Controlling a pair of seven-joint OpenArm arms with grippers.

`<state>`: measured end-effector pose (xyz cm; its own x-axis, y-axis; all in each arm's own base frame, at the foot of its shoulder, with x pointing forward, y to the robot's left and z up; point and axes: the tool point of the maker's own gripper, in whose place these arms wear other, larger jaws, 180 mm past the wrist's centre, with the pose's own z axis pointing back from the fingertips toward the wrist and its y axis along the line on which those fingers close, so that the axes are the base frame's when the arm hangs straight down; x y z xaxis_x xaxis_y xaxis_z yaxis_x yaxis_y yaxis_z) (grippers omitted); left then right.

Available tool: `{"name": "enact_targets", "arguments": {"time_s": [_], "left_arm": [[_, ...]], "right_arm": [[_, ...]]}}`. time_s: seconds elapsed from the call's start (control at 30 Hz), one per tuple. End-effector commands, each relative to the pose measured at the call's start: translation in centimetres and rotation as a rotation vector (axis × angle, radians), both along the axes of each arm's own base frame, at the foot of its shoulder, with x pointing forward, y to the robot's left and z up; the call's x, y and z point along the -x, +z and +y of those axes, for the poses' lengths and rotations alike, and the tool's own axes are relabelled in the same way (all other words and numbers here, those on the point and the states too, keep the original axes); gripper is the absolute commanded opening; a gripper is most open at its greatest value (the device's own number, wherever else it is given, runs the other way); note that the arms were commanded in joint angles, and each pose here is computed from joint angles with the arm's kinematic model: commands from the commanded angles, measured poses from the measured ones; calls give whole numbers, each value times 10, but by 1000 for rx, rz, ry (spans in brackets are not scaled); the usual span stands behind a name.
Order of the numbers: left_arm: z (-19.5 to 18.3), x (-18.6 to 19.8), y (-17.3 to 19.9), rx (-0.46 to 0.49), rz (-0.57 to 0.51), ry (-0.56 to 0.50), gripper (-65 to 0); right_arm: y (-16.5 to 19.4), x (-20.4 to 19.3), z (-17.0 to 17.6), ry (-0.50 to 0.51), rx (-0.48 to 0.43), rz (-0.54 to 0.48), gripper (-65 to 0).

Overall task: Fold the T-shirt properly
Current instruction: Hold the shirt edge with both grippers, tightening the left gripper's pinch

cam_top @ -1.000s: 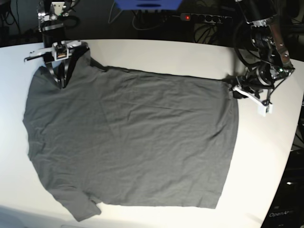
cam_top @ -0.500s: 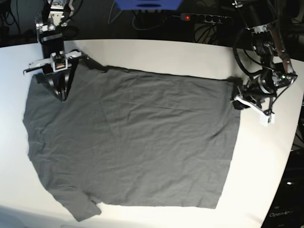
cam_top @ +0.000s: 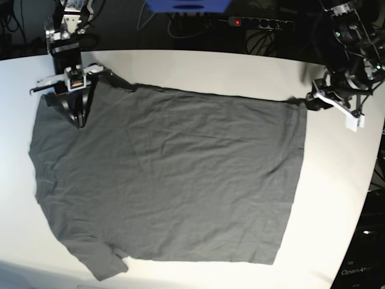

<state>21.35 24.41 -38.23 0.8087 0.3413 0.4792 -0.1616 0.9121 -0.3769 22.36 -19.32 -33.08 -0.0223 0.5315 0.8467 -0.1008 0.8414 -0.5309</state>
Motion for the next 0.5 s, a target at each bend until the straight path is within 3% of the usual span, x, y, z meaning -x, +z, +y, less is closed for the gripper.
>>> {"name": "enact_targets", "arguments": {"time_s": [0.0,0.13,0.27,0.47], "left_arm": [[8,-3,11,-21,-39,7,-436],[13,0,10,-43,-48,-6,-374],[8,1,-6,-17,-48,-52,-369],[14,3,-35,47,-38,23,-369]], "right_arm": [[12,-1,-1,8,0,-45,-635],[11,0,0,10,-1,-42,-635],[10,1,1,12,-4,-39,-635],[9,2,1,12,-4,-37,-635]]}}
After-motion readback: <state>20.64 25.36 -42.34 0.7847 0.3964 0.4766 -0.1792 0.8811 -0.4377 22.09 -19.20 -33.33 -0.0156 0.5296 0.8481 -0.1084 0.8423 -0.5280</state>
